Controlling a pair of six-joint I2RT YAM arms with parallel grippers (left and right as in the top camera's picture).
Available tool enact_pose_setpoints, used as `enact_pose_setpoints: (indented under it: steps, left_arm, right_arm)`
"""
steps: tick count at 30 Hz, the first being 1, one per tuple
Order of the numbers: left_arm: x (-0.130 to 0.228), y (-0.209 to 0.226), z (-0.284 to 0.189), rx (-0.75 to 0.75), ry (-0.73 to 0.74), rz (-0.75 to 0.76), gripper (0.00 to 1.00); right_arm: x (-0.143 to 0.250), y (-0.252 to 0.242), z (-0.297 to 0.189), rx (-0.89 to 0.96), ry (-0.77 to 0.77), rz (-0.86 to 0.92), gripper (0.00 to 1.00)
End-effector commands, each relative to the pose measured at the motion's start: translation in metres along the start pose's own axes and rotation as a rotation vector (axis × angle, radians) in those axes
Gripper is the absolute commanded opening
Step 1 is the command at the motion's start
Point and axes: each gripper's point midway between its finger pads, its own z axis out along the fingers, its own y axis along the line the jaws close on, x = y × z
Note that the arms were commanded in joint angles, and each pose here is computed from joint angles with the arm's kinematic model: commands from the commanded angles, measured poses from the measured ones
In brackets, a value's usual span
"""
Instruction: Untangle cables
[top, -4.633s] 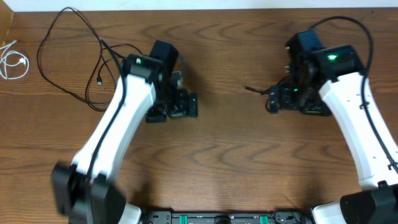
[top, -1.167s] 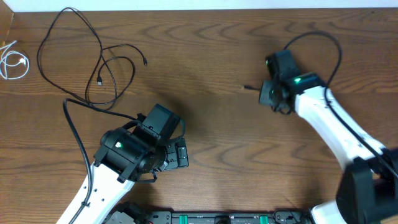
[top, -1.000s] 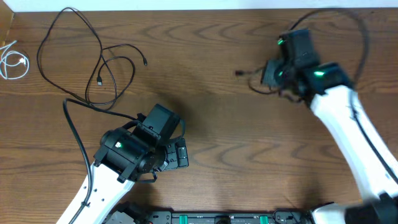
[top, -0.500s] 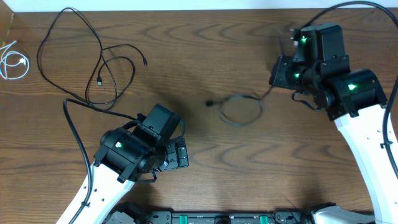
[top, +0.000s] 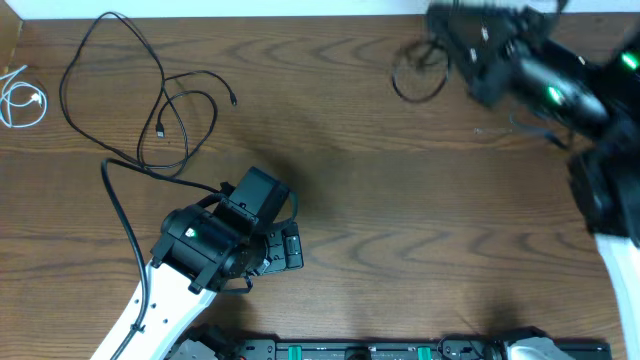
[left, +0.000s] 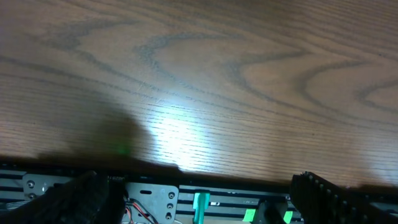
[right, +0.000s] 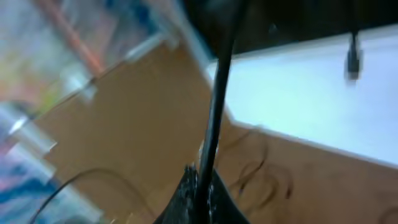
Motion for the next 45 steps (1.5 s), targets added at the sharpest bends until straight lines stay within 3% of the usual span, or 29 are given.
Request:
enact_pose_setpoints:
  steps: [1, 5, 10, 27, 33, 38, 42, 45]
  left_arm:
    - [0.000, 0.002, 0.000, -0.015, -0.006, -0.007, 0.98]
    - [0.000, 0.002, 0.000, -0.015, -0.006, -0.007, 0.98]
    - [0.000, 0.002, 0.000, -0.015, -0.006, -0.007, 0.98]
    - [-0.006, -0.004, 0.000, 0.011, -0.025, -0.016, 0.98]
    - [-0.027, -0.055, -0.006, 0.254, -0.064, -0.128, 0.98]
    - [-0.049, -0.076, -0.005, 0.319, -0.117, -0.142, 0.98]
    - [-0.053, -0.081, 0.011, 0.289, -0.080, -0.157, 0.98]
    - [-0.045, -0.092, 0.031, 0.287, 0.032, -0.153, 0.98]
  right_arm:
    - [0.029, -0.021, 0.006, 0.062, 0.101, 0.103, 0.01]
    - [0.063, -0.069, 0.006, 0.312, 0.153, 0.354, 0.01]
    - [0.081, -0.075, 0.013, 0.325, 0.212, 0.441, 0.02]
    - [0.113, -0.064, 0.015, 0.344, 0.320, 0.493, 0.02]
    - [0.119, -0.055, 0.021, 0.319, 0.343, 0.484, 0.02]
    - [0.123, -0.043, 0.027, 0.288, 0.359, 0.473, 0.02]
    - [0.118, -0.034, 0.034, 0.252, 0.337, 0.474, 0.01]
    - [0.107, -0.030, 0.039, 0.229, 0.296, 0.490, 0.01]
